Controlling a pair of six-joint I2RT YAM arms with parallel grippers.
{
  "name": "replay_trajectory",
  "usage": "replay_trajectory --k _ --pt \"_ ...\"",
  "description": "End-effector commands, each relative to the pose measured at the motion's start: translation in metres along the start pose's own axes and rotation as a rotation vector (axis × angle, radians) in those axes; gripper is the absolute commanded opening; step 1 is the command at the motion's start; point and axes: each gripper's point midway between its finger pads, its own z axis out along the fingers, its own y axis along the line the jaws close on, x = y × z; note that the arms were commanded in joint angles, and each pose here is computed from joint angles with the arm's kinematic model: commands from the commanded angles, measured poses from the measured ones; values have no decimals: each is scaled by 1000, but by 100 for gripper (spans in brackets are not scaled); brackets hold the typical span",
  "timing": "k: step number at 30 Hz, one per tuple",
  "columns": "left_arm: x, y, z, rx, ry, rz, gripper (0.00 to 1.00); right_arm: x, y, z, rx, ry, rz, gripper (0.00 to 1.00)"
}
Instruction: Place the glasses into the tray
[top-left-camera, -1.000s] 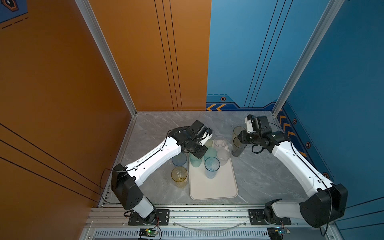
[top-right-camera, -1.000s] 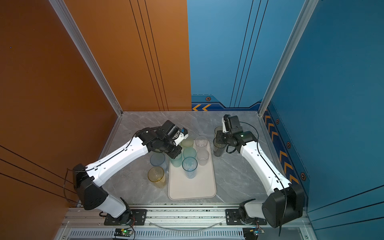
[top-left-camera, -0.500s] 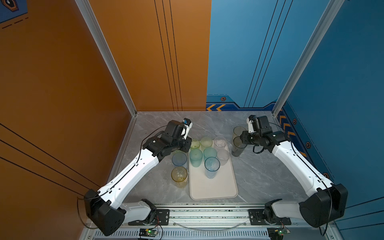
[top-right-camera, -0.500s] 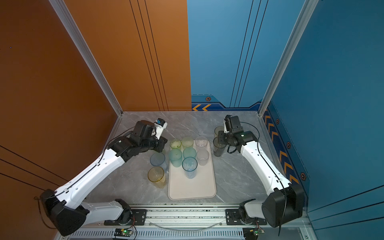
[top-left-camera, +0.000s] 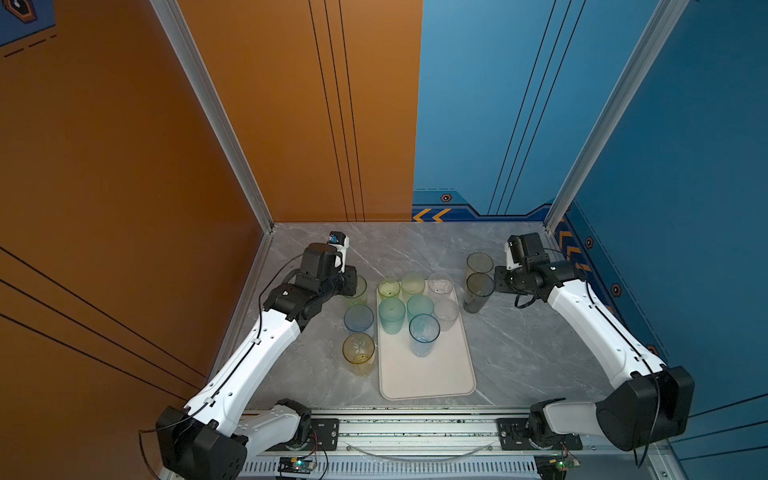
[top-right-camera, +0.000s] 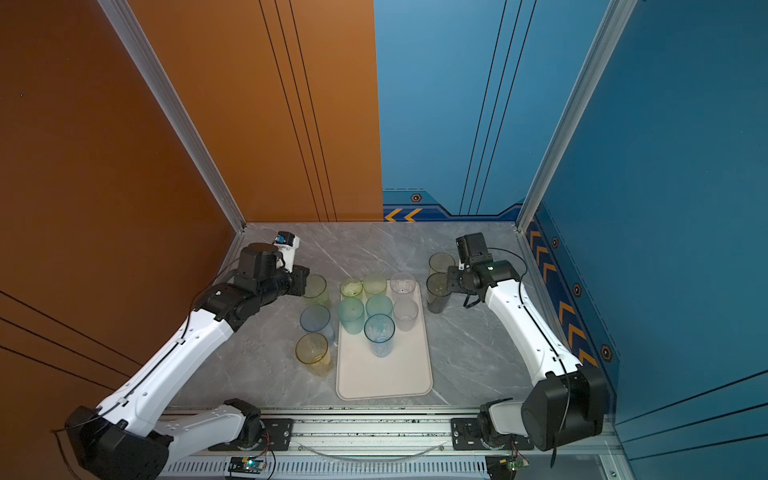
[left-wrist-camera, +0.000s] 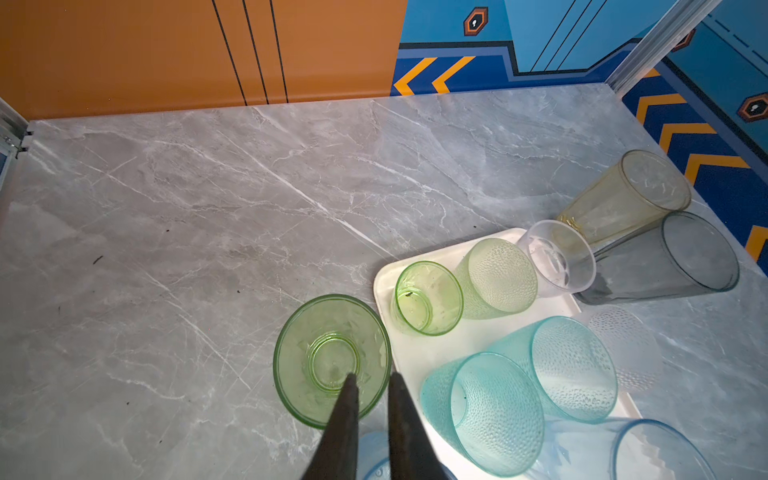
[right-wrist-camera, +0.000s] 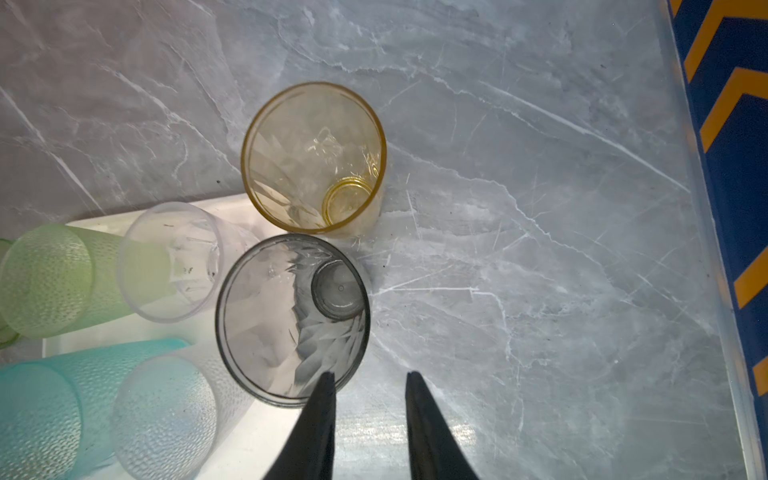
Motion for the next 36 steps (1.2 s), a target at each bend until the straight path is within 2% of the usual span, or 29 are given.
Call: replay_trajectory --k 1,6,21,36 --pt "1 0 9 19 5 -16 16 4 -7 -1 35 42 -10 25" --pt "1 1 10 22 8 -14 16 5 -7 4 27 70 -3 21" --pt "2 3 13 33 20 -24 16 -8 1 22 1 111 -3 18" --pt "5 9 16 25 32 -33 16 -4 1 38 18 163 -17 16"
